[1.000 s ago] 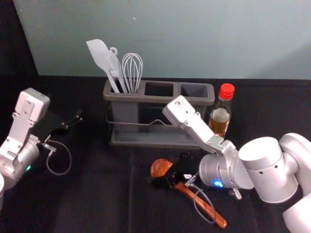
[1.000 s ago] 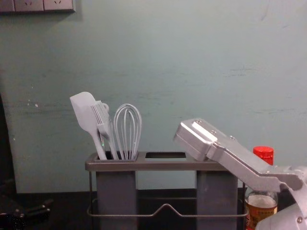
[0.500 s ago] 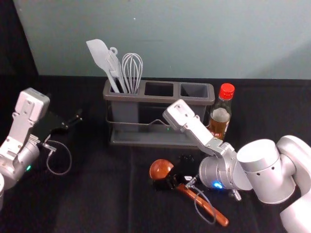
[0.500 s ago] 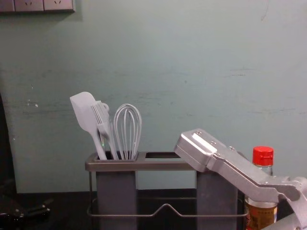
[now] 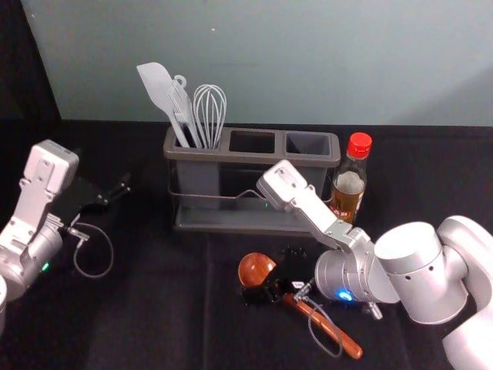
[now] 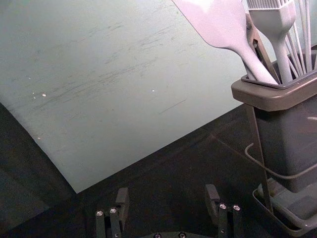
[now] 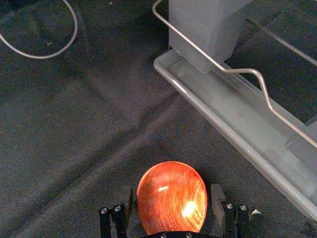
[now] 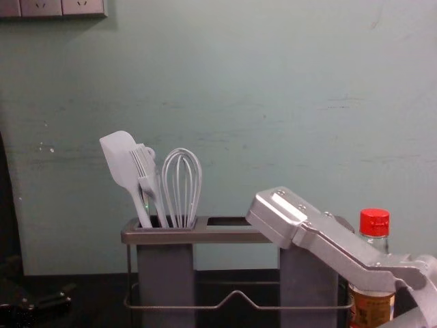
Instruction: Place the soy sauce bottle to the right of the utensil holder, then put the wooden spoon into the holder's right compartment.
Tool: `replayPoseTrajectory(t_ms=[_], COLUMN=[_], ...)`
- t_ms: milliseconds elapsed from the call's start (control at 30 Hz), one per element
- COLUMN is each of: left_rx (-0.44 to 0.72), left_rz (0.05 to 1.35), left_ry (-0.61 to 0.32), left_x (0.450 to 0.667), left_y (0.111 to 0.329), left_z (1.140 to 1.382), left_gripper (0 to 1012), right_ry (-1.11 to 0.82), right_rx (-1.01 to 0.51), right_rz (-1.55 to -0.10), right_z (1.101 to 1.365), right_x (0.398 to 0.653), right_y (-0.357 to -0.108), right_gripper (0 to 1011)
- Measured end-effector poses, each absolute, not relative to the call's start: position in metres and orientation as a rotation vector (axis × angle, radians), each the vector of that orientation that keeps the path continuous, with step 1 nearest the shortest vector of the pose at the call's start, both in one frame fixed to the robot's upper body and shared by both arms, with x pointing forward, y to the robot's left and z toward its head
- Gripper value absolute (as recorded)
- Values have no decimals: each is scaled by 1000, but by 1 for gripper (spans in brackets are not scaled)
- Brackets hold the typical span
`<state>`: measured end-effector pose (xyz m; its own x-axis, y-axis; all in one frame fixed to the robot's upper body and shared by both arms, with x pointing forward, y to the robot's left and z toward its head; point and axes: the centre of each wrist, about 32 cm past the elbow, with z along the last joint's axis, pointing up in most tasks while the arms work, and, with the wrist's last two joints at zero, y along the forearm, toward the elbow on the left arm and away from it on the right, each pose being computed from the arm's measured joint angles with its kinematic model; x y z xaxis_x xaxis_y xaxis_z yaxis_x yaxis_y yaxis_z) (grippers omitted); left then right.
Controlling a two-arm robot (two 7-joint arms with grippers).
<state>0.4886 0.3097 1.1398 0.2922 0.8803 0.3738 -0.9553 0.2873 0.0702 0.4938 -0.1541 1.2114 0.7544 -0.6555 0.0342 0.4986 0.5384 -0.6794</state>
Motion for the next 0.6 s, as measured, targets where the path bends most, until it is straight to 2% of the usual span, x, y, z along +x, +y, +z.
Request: replayPoseTrajectory(t_ms=[600], left_rx=[304], left_rz=[1248], left_ry=[-285], left_x=[489], left_y=[310], left_z=[1140], left_gripper=[1005], right_ry=[232], right_rx=[-741], right_rz=[-685], right_z=[1207], right_x=[495], right_y=[-153], right_gripper=[1002])
